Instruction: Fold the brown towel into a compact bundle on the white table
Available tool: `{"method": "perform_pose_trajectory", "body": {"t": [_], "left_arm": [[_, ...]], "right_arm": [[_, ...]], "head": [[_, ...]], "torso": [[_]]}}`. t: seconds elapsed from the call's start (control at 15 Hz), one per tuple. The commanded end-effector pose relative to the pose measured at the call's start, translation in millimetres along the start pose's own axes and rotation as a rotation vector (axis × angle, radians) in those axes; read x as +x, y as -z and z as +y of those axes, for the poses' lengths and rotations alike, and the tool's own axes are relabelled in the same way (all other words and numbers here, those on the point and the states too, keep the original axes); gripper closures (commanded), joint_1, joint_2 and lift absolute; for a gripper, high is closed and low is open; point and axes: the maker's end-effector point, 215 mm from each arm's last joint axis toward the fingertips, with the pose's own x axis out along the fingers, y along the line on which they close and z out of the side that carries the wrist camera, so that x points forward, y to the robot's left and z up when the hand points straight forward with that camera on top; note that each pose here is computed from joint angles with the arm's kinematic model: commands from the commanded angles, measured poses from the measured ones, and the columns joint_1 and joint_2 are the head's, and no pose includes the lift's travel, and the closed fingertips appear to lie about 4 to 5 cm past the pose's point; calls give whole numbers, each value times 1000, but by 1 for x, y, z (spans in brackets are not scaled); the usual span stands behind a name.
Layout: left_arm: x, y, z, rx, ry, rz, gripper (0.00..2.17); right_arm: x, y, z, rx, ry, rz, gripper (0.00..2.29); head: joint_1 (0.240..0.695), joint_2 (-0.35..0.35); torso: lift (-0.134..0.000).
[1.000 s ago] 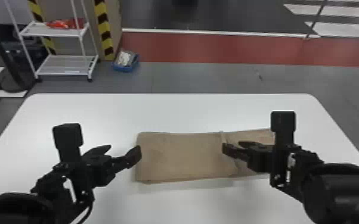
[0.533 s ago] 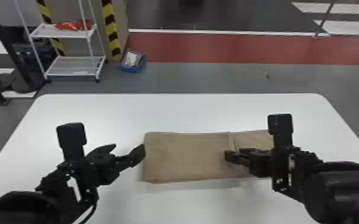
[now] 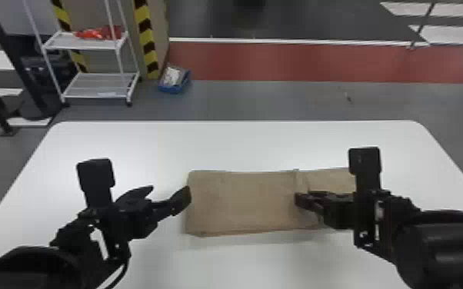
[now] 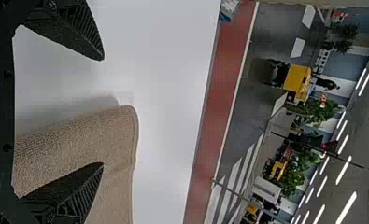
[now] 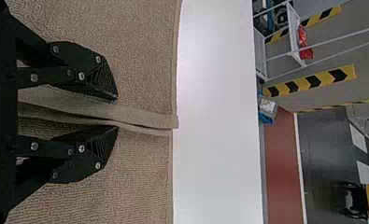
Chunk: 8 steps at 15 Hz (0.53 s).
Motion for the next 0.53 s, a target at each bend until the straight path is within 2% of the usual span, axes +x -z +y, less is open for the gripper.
{"method": "perform_pose_trajectory", "body": {"t": [0.0,0.47], "left_arm": [[0,0,-1,0,1,-1,87],[-3,-3,-1,2,5,-6,87]], "right_arm": [[0,-2,0,1,0,-5,792],[-31,-54,14,-25,-24,-154,792]], "head": [[695,-21],[695,-15]], "torso": [[-124],[-124]]}}
